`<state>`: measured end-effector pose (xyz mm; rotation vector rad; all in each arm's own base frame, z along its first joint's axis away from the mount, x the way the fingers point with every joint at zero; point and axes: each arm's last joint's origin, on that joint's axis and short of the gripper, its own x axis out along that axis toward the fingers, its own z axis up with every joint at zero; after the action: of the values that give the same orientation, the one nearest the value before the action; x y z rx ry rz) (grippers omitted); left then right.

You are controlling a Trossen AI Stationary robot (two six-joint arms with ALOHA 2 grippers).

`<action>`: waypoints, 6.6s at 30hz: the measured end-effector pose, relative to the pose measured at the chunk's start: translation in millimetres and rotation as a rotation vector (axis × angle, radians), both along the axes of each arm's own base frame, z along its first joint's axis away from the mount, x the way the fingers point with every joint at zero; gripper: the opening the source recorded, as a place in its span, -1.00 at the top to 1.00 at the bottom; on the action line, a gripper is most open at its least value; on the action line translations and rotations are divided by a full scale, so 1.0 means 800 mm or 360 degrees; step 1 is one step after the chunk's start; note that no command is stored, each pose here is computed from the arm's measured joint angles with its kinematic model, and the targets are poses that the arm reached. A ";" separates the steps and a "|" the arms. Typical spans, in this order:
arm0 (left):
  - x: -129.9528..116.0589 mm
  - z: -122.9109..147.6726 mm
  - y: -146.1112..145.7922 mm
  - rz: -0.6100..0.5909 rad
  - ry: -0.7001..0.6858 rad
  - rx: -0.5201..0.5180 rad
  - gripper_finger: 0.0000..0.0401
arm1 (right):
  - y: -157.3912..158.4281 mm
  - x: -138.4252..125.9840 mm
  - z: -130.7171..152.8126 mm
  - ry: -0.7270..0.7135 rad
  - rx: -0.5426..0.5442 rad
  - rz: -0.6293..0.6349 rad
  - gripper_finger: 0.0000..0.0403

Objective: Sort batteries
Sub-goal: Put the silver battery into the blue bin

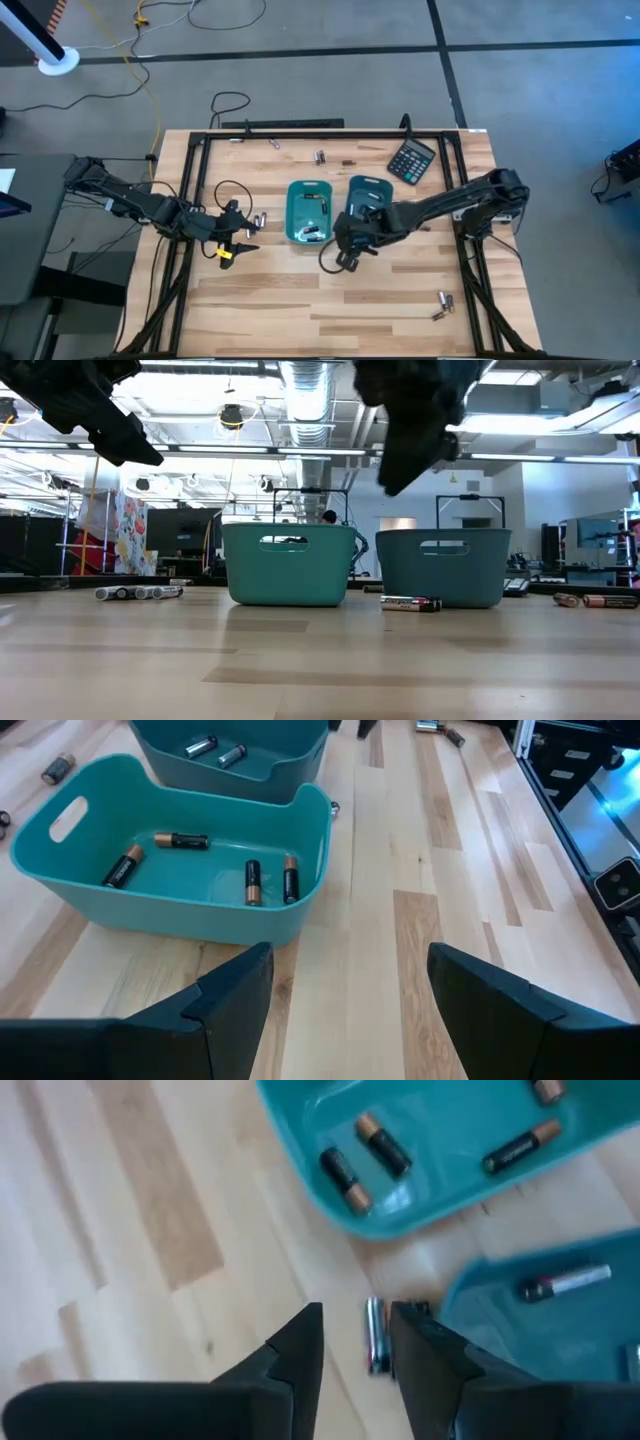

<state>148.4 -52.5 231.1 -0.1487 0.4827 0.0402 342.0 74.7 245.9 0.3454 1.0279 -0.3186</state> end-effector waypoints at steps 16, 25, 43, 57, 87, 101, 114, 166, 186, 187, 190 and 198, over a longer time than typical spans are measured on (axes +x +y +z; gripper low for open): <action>0.000 0.000 0.001 0.0072 -0.0007 -0.0083 -0.30 | 0.092 -0.122 0.051 0.0035 0.0143 -0.0624 0.42; 0.000 0.001 0.001 0.0049 -0.0015 -0.0017 -0.30 | 0.143 -0.130 0.002 0.0091 0.0235 -0.1181 0.42; 0.000 0.000 0.001 -0.0044 0.0001 0.0162 -0.30 | 0.178 -0.032 -0.136 -0.0076 0.0516 -0.1434 -0.42; -0.006 -0.010 0.003 -0.0235 0.0155 0.0528 -0.30 | 0.161 -0.001 -0.192 -0.0540 0.0292 -0.1590 -0.56; -0.008 -0.013 0.004 -0.0233 0.0203 0.0542 -0.30 | 0.097 -0.006 -0.167 -0.0047 -0.0064 -0.1502 -0.50; -0.008 -0.013 0.004 -0.0229 0.0204 0.0534 -0.30 | 0.064 0.016 -0.171 -0.0071 0.0000 -0.1569 -0.49; -0.008 -0.013 0.004 -0.0230 0.0205 0.0534 -0.30 | 0.061 0.033 -0.170 -0.0183 0.0033 -0.1411 -0.49; -0.008 -0.012 0.004 -0.0216 0.0191 0.0508 -0.30 | 0.062 0.058 -0.165 -0.0075 -0.0113 -0.0507 -0.21; -0.007 -0.012 0.004 -0.0214 0.0183 0.0504 -0.30 | 0.066 0.056 -0.165 -0.0050 -0.0121 -0.0447 0.52; -0.007 -0.012 0.004 -0.0214 0.0176 0.0502 -0.30 | 0.067 0.056 -0.165 -0.0049 -0.0116 -0.0442 0.53; -0.006 -0.011 0.004 -0.0212 0.0161 0.0497 -0.30 | 0.070 0.055 -0.165 -0.0047 -0.0104 -0.0436 0.57; -0.006 -0.010 0.004 -0.0185 0.0155 0.0450 -0.30 | 0.076 0.053 -0.165 -0.0052 -0.0084 -0.0443 0.74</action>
<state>143.6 -49.6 222.9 0.1594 0.5768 0.0019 384.3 135.7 113.9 0.4455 0.9380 -0.5878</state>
